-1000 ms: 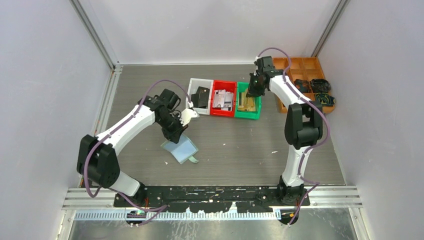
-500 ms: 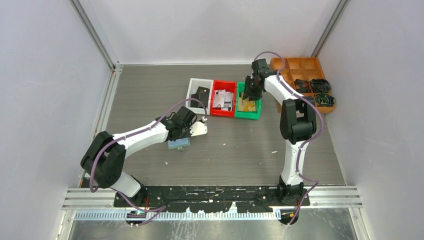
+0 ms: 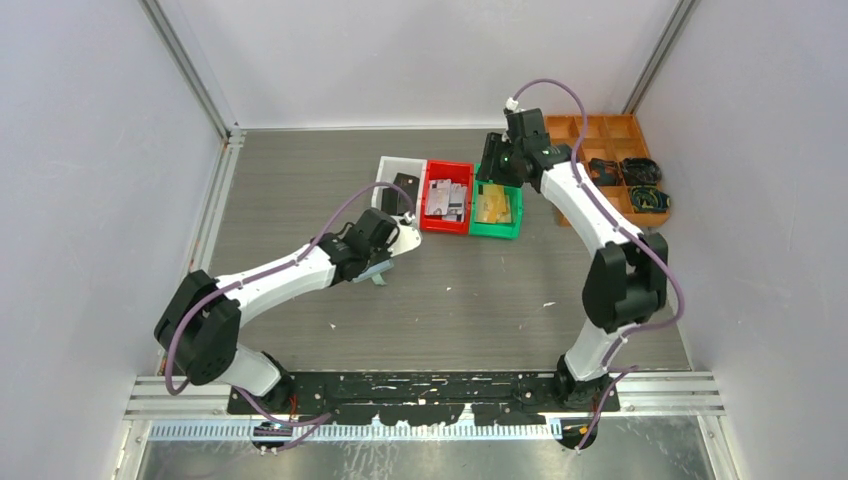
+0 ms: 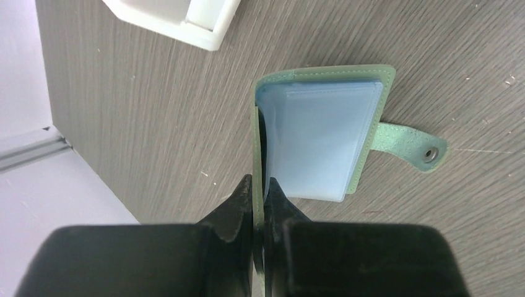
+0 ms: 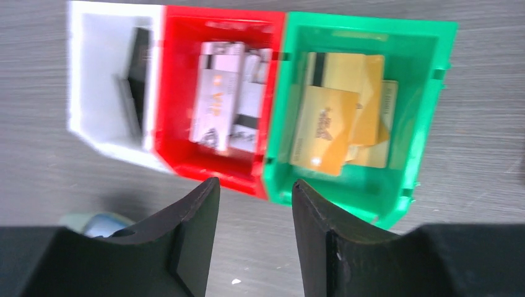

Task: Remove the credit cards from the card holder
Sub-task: Place the credit card in the storage box.

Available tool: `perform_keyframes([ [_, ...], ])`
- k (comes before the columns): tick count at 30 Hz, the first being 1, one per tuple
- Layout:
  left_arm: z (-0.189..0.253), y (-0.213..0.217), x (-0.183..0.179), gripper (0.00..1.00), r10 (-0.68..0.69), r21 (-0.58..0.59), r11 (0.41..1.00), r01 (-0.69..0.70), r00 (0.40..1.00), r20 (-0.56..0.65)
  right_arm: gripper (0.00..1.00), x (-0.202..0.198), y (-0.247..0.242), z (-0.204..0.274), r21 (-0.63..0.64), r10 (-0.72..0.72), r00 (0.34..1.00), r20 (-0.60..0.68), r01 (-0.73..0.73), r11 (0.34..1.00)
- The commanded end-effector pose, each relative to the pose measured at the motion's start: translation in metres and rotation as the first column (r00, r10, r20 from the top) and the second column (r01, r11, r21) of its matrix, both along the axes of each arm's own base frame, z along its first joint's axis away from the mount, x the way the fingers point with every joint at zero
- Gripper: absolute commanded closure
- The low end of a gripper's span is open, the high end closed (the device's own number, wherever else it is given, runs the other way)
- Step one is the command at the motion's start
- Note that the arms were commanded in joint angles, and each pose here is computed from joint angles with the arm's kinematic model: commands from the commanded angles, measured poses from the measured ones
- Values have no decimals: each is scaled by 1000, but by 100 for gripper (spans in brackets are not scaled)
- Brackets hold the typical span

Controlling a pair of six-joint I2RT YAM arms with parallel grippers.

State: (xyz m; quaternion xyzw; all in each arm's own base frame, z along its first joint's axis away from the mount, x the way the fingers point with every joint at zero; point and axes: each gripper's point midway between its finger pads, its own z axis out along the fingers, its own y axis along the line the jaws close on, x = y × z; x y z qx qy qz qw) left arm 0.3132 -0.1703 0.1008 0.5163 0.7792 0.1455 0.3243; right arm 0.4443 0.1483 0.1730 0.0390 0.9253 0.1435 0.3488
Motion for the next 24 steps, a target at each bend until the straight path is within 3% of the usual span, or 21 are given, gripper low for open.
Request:
perform_keyframes([
  [1,4,-9,11,94,-14,-10,1000,15,997,75,46,-11,25,41,161,21,995,102,-37,986],
  [3,-11,-13,-6,75,28,-51,998,-31,998,-49,44,-19,31,48,208,30,993,114,-54,977],
  [6,-27,-24,-39,63,61,-132,986,-97,966,-253,41,-32,36,58,261,37,991,130,-70,963],
  [11,-31,-44,-68,61,75,-242,952,-188,909,-410,38,-50,39,73,312,43,988,150,-88,946],
  [14,-35,-51,-79,51,62,-267,940,-210,879,-473,37,-56,41,76,337,50,988,146,-97,936],
  [17,-46,-52,-87,48,67,-263,936,-236,850,-523,37,-62,44,83,359,58,987,151,-110,927],
  [24,-62,-39,-71,47,81,-319,875,-363,761,-644,36,-77,40,96,370,59,977,205,-134,919],
])
